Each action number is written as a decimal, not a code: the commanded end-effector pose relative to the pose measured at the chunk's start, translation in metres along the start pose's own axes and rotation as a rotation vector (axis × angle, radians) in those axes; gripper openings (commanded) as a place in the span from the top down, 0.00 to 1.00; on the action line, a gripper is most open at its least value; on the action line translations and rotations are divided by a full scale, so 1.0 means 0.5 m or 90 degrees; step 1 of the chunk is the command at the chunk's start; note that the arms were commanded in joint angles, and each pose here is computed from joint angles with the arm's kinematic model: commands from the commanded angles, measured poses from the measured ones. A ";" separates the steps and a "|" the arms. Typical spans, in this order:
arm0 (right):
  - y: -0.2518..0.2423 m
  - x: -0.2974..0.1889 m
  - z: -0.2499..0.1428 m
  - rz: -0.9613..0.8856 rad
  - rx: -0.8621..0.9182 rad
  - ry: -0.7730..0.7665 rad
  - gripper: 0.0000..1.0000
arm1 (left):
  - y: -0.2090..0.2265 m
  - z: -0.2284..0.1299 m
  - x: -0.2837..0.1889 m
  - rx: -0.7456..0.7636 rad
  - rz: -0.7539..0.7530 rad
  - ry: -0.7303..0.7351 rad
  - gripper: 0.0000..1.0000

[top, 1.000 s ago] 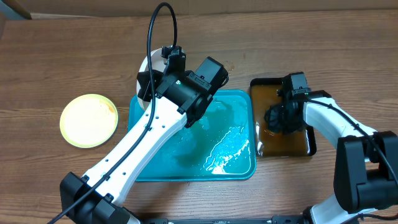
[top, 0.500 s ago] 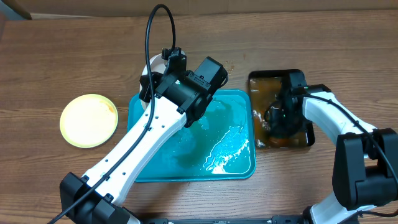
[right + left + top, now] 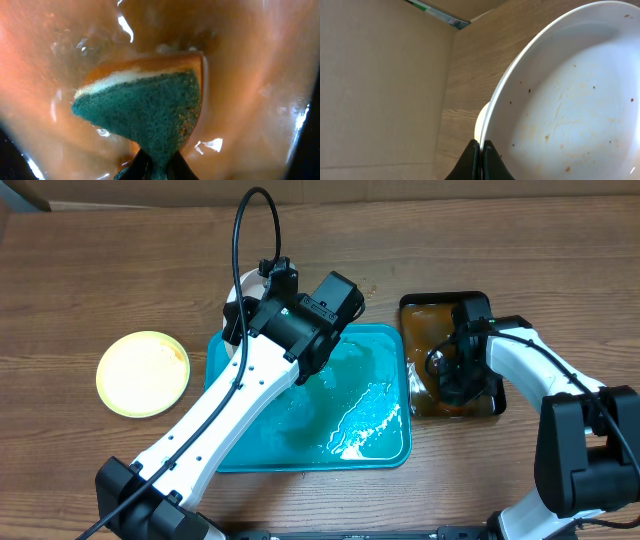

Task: Clean dirty plates on tray and stack at the side
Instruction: 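Lift the white plate with left gripper and carry it left over the stack, then lower the white plate onto the yellow plate and open left gripper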

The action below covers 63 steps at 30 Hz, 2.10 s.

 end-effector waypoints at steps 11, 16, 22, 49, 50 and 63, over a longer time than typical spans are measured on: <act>0.022 -0.005 0.031 0.034 -0.002 -0.033 0.91 | 0.023 0.005 -0.007 -0.021 0.005 -0.009 0.96; -0.009 0.003 -0.027 -0.017 0.005 0.044 0.94 | 0.023 0.006 -0.007 -0.023 0.004 -0.010 0.96; -0.027 -0.002 -0.066 -0.052 0.056 0.099 0.96 | 0.023 0.006 -0.007 -0.023 0.005 -0.010 0.96; 0.017 -0.133 0.062 0.032 0.052 -0.116 0.27 | 0.030 0.003 0.003 -0.028 0.008 -0.001 0.96; 0.019 -0.157 0.066 0.040 0.052 -0.137 0.27 | 0.032 0.000 0.009 -0.031 0.007 0.006 0.96; 0.010 -0.262 0.040 0.067 0.047 -0.207 0.22 | 0.111 -0.119 0.179 -0.202 -0.057 0.250 0.96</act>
Point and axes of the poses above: each gripper's point midway between its finger pads, its own x axis out along the fingers, its own y axis along the line the jaws close on, z = x × y, the point moved 3 cm from there along -x, back along the fingers, and after that the axes turned 5 degrees about x, right-handed, at the moved point
